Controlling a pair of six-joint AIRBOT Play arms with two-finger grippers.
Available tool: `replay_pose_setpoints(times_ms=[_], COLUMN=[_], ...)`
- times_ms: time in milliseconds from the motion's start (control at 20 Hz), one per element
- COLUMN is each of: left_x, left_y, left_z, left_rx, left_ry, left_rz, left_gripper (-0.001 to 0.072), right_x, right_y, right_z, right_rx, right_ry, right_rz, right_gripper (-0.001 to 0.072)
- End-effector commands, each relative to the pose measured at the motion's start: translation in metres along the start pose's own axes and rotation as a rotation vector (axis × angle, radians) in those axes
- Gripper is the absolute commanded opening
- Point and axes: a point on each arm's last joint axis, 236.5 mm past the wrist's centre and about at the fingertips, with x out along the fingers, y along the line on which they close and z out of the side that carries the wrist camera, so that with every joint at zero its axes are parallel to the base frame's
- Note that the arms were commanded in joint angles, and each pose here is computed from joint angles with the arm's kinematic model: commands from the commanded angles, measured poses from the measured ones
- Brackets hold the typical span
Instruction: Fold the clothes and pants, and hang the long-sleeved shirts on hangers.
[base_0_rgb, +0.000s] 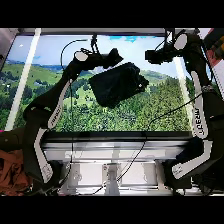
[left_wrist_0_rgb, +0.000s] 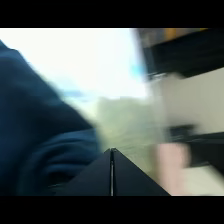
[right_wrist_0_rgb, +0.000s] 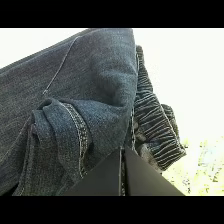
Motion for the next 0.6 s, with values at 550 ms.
replay_pose_setpoints(times_ms=[550], left_x=[0.050], left_y=[0.000], left_z=[-0.138], left_rx=[0.635], left_ry=[0.306], left_rz=[0.341], left_gripper=[0.0018], right_x=[-0.001], right_y=[-0.012], right_z=[0.005], right_rx=[-0.072], right_ry=[-0.016], right_rz=[-0.027], right_gripper=[0.0055])
